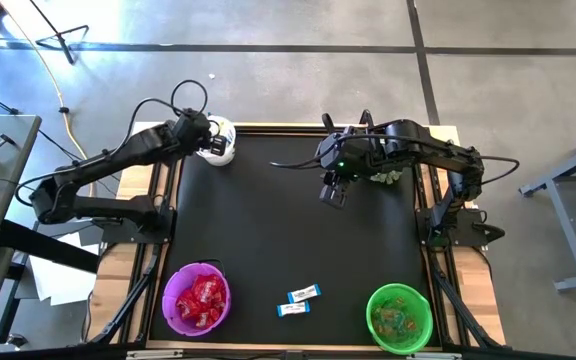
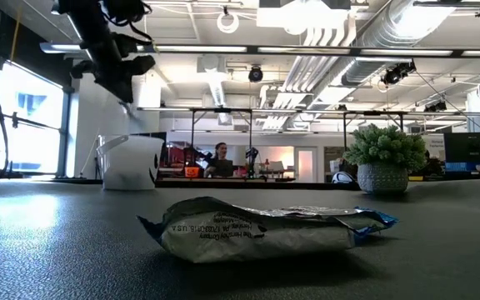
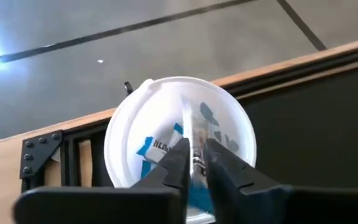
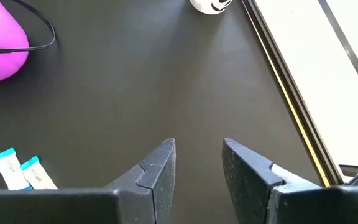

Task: Sort candy
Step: Put the white chocolate into the white bucket

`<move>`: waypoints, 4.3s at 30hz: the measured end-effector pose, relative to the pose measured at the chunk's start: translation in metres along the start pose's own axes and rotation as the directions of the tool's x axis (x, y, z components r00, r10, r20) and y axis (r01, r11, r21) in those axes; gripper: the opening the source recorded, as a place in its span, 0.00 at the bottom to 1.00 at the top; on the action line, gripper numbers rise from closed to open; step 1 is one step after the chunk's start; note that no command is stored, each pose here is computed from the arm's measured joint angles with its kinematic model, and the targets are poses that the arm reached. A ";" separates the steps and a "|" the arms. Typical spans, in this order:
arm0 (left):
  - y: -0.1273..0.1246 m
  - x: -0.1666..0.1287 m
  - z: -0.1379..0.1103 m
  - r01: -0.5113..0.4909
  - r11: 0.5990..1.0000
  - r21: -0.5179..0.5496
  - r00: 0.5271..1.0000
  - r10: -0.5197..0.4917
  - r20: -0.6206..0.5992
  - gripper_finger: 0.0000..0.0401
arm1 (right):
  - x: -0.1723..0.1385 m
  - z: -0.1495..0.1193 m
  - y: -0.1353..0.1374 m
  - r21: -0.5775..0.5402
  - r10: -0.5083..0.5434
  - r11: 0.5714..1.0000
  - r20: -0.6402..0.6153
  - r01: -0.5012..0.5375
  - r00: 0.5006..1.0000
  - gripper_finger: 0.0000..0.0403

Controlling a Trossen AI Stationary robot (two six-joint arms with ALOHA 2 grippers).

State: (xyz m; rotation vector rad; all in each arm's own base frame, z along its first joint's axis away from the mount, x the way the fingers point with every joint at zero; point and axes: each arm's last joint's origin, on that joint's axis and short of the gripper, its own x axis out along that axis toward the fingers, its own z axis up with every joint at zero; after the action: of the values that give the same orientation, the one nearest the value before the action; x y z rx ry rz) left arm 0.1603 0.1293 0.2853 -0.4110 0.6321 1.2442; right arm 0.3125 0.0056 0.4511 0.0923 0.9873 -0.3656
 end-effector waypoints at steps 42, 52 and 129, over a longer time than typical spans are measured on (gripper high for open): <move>-0.236 -0.077 -0.180 0.844 0.472 -0.255 0.243 -0.759 -0.604 0.28 | -0.082 -0.053 0.054 0.049 0.364 0.930 0.024 -0.365 0.931 0.31; -0.268 -0.069 -0.210 0.907 0.419 0.048 0.325 -0.622 -0.713 0.27 | -0.088 -0.063 0.072 0.189 0.387 0.905 0.009 -0.382 0.922 0.31; -0.319 -0.061 -0.256 0.925 0.276 0.260 0.379 -0.654 -0.655 0.02 | -0.089 -0.067 0.080 0.200 0.386 0.903 0.005 -0.379 0.922 0.31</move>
State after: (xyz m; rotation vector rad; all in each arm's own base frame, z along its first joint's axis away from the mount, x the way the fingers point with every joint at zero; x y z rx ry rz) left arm 0.3987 -0.1619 0.1141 -0.3806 0.9763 -0.1625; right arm 0.2422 0.1200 0.4810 0.4695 0.9403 -0.0976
